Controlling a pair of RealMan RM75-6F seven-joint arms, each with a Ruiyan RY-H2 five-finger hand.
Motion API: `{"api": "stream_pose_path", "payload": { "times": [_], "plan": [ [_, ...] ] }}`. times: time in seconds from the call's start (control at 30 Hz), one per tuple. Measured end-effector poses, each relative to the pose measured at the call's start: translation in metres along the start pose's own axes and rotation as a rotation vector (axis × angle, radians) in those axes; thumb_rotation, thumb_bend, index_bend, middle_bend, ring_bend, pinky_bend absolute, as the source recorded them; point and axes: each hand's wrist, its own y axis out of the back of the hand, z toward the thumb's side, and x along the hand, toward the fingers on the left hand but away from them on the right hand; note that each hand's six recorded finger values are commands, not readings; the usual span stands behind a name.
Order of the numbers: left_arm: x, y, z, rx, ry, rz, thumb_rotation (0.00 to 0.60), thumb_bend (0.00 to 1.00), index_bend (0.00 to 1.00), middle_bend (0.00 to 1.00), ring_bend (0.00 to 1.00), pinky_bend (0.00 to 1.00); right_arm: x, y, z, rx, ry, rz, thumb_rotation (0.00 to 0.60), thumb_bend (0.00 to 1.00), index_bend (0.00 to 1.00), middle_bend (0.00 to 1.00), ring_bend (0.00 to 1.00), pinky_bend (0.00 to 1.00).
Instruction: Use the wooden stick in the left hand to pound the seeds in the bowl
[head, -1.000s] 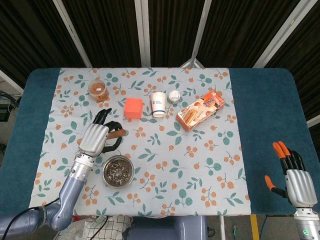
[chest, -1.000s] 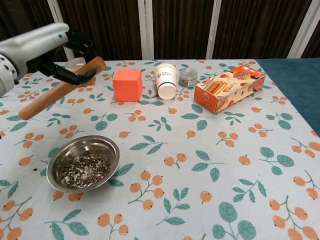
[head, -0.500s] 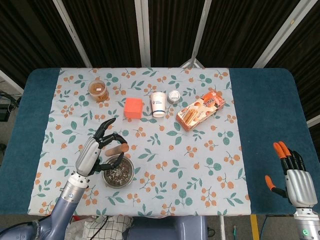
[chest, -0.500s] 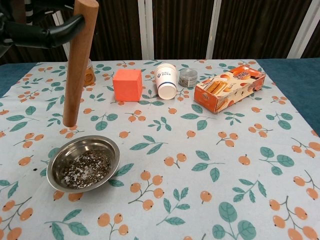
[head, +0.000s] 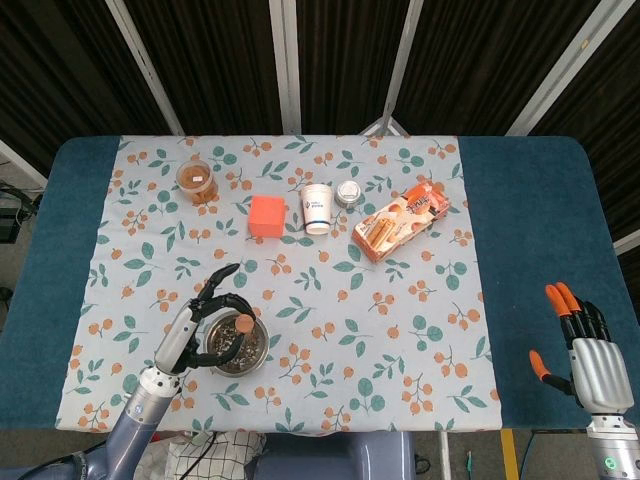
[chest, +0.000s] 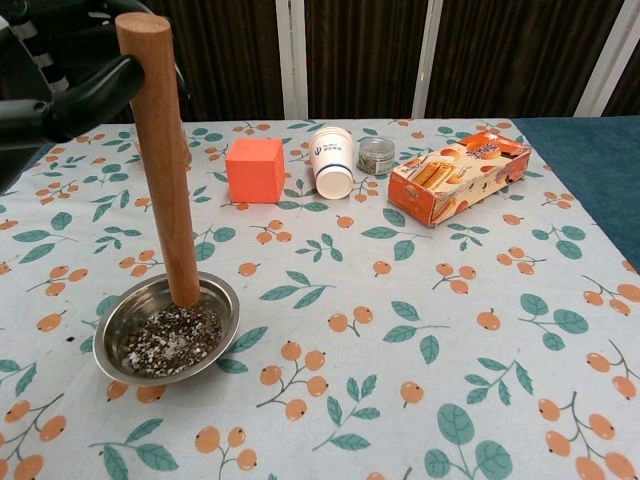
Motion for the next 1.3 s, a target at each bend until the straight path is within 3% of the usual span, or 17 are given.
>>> {"api": "stream_pose_path", "payload": {
  "times": [0.2, 0.93, 1.3],
  "plan": [
    [-0.004, 0.0, -0.01, -0.048, 0.03, 0.011, 0.6, 0.84, 0.55, 0.56, 0.07, 0.0, 0.0, -0.001, 0.0, -0.005, -0.002, 0.003, 0.6, 0.37, 0.0, 0.0, 0.0, 0.0],
    [-0.026, -0.008, -0.051, -0.075, 0.114, -0.022, 0.6, 0.84, 0.56, 0.57, 0.07, 0.0, 0.0, -0.002, -0.001, -0.011, -0.008, 0.012, 0.6, 0.37, 0.0, 0.0, 0.0, 0.0],
    [-0.028, -0.007, -0.048, -0.095, 0.093, -0.016, 0.6, 0.84, 0.56, 0.57, 0.07, 0.0, 0.0, -0.002, 0.0, -0.011, -0.006, 0.01, 0.6, 0.37, 0.0, 0.0, 0.0, 0.0]
  ]
}}
